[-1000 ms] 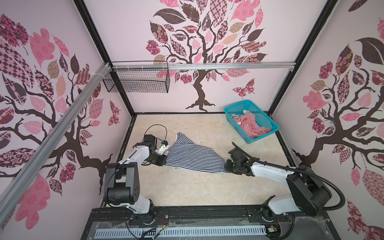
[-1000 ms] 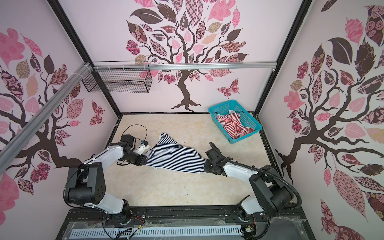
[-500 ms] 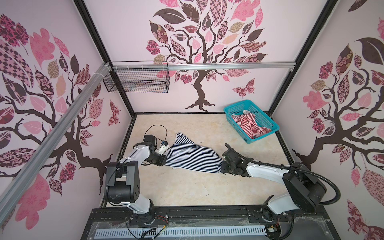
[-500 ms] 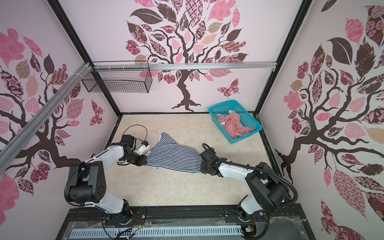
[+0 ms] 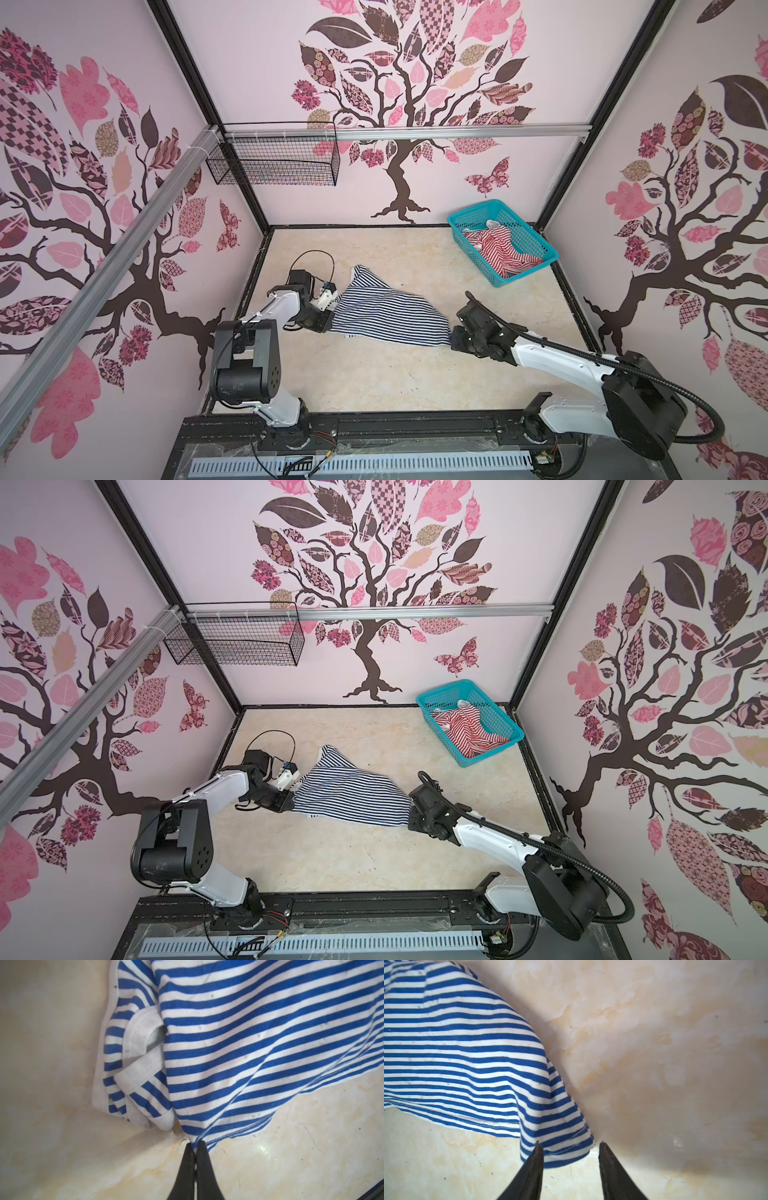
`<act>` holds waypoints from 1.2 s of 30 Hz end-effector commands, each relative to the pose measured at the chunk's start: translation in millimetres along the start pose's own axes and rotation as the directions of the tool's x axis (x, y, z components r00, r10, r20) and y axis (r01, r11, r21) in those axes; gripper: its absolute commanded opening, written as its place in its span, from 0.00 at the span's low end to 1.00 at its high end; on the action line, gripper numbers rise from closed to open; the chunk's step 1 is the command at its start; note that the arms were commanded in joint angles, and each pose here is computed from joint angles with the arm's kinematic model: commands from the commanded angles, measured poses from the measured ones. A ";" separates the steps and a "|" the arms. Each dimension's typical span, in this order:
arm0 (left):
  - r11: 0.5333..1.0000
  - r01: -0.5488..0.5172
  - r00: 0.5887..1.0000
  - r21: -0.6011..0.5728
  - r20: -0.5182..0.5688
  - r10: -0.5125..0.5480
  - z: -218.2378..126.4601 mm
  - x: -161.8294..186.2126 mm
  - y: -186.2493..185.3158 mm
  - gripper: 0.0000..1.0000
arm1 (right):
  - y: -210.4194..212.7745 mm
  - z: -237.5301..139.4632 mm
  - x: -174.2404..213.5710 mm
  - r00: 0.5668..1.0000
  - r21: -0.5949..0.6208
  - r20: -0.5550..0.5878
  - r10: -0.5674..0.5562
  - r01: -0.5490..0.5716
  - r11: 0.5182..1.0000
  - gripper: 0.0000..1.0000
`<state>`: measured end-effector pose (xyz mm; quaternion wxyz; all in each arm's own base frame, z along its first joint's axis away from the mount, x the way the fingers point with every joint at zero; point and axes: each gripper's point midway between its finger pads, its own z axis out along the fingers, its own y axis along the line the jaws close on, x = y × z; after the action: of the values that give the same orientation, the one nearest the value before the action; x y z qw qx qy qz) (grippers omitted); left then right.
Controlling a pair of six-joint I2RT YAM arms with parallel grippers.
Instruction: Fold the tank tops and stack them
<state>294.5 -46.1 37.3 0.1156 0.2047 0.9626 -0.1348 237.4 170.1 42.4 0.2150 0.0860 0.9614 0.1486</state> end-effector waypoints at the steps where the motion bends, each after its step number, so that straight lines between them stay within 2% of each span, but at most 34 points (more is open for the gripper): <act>1: 1.000 -0.003 1.000 -0.001 -0.004 0.003 1.7 4.0 1.1 0.00 | -14.1 4.3 6.6 1.000 0.080 -0.029 0.011 -0.008 0.997 0.45; 4: 1.000 -0.005 1.000 -0.003 0.001 0.005 0.9 3.4 1.0 0.00 | -24.0 4.5 3.7 1.000 0.133 -0.007 0.009 -0.008 0.991 0.42; 9: 1.000 -0.006 1.000 -0.004 -0.001 0.006 1.3 4.7 1.0 0.00 | -23.9 1.1 -2.8 0.999 0.134 0.028 0.016 -0.020 0.991 0.40; 26: 1.000 -0.004 1.000 0.024 0.005 0.004 2.1 3.1 -2.9 0.00 | -12.8 25.6 7.7 0.999 0.104 -0.044 0.024 -0.019 0.994 0.39; 32: 1.000 -0.004 1.000 0.029 0.005 0.004 1.7 3.2 -4.0 0.00 | -26.6 37.5 28.8 0.992 0.191 -0.117 -0.041 0.063 0.980 0.39; 36: 1.000 -0.008 1.000 0.028 -0.001 0.008 0.8 3.8 -4.0 0.00 | -37.7 40.6 47.3 0.974 0.306 -0.170 -0.148 0.195 0.932 0.39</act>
<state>294.6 -47.4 37.9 0.1170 0.2059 0.9615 -0.1396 254.8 181.3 16.7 0.2270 0.0646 0.9696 0.0651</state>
